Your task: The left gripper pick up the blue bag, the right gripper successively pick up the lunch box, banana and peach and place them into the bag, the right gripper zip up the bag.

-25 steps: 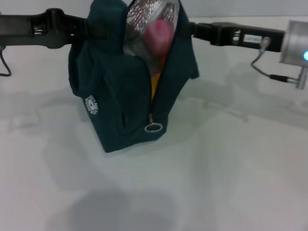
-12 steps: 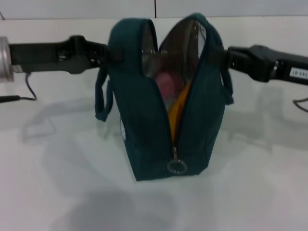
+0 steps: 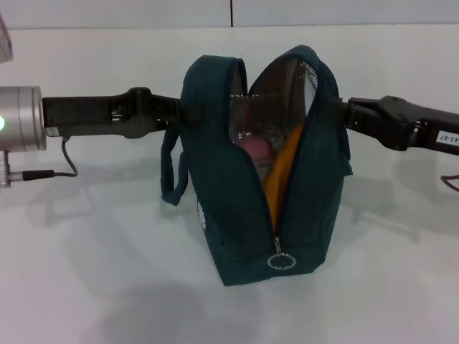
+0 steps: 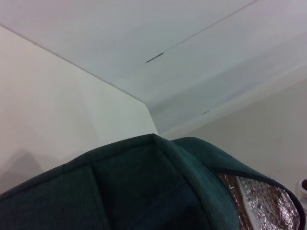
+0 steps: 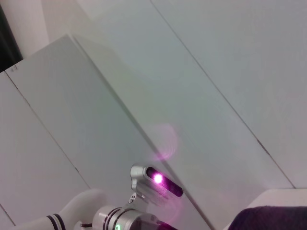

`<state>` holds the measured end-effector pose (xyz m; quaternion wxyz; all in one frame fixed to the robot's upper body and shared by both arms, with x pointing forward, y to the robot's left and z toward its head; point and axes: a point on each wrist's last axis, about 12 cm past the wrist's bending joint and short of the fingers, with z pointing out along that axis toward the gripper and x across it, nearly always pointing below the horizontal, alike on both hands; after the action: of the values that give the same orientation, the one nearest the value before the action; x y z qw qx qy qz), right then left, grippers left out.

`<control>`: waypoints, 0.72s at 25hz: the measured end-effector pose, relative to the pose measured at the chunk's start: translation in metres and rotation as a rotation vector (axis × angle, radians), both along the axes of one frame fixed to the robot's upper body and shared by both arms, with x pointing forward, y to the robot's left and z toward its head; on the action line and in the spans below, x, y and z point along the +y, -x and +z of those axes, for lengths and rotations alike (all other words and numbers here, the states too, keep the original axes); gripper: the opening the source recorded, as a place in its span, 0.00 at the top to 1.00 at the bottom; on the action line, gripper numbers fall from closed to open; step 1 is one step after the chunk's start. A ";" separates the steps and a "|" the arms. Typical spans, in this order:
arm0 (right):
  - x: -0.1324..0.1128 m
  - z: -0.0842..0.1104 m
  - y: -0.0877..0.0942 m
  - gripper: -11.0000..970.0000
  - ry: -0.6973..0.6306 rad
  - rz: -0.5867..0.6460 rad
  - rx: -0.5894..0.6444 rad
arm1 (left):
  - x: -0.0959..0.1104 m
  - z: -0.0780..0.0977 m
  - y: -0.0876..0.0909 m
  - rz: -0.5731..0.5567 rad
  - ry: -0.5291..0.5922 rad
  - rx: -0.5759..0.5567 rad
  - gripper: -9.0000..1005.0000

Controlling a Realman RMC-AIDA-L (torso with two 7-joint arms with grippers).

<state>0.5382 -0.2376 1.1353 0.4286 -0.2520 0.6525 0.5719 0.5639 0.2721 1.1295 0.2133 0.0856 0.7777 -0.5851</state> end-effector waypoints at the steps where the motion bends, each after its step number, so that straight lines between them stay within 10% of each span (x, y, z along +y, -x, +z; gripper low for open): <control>1: -0.001 -0.001 0.000 0.95 0.000 -0.001 -0.005 | 0.000 0.000 0.000 0.000 0.000 0.000 0.87; 9: -0.004 -0.005 0.006 0.95 -0.033 0.010 -0.027 | -0.005 -0.009 0.006 -0.010 0.023 0.016 0.87; 18: -0.025 -0.007 0.024 0.59 -0.094 0.031 -0.094 | -0.005 -0.009 0.006 -0.007 0.025 0.015 0.87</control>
<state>0.5141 -0.2623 1.1288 0.4611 -0.2680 0.6003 0.5959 0.5580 0.2667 1.1201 0.2065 0.0815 0.7717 -0.5960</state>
